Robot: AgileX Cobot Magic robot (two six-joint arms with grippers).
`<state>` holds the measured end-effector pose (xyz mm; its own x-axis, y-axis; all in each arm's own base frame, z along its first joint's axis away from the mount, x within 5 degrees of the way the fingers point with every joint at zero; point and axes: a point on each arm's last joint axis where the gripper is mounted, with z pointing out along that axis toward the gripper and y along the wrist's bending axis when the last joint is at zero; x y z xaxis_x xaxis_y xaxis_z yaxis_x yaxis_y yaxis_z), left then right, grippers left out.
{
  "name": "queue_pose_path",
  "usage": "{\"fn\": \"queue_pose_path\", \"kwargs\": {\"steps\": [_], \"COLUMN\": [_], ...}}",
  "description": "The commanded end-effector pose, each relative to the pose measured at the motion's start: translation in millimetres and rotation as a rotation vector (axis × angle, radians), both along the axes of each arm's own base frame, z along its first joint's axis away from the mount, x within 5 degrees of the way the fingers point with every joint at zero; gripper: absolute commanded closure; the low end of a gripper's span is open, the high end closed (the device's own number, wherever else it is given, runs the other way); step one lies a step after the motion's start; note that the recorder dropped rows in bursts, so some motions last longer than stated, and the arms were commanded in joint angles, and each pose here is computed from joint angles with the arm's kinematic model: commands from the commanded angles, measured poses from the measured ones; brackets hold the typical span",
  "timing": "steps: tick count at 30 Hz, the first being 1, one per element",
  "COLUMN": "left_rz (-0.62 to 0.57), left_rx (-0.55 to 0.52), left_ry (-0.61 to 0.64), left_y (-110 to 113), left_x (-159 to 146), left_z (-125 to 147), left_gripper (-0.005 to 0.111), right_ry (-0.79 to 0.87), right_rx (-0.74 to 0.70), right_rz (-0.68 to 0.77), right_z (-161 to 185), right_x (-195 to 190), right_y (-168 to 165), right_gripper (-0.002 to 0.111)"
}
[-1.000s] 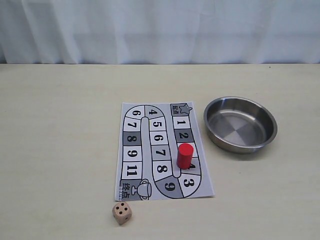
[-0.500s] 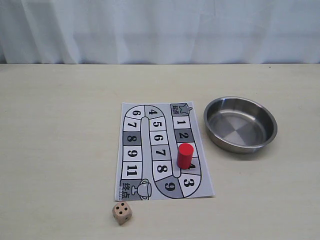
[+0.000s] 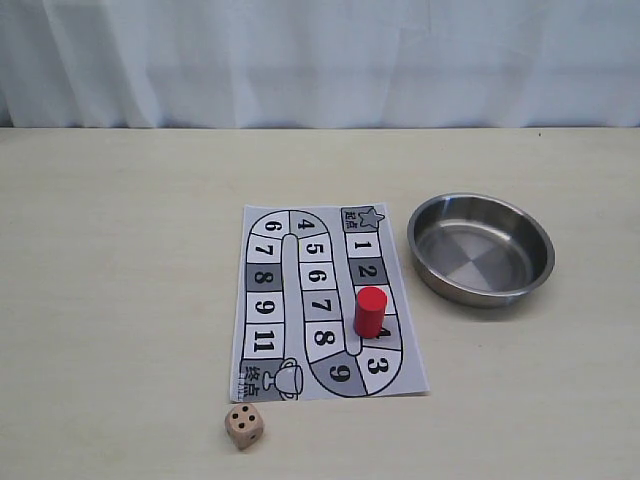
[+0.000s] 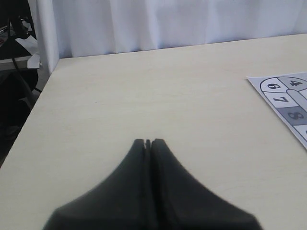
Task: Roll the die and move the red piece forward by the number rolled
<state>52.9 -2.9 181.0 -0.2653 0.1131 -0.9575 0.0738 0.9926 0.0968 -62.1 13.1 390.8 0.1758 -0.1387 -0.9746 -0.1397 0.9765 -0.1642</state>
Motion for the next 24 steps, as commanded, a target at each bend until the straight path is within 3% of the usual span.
{"fn": "queue_pose_path", "kwargs": {"steps": [1, 12, 24], "left_rz": [0.001, 0.001, 0.001], "left_rx": [-0.009, -0.009, -0.009], "left_ry": [-0.008, -0.008, -0.008], "left_y": [-0.1, -0.1, -0.1], "left_x": [0.3, 0.3, 0.3], "left_z": [0.3, 0.3, 0.3], "left_gripper": [0.107, 0.107, 0.107], "right_ry": [0.01, -0.031, -0.04], "right_rx": [-0.006, 0.009, 0.061], "right_rz": [-0.007, -0.018, -0.077], "right_z": [-2.2, -3.8, -61.4], "right_x": [0.8, 8.9, 71.0], "right_y": [0.9, -0.3, -6.2], "right_gripper": [0.104, 0.104, 0.104]}}
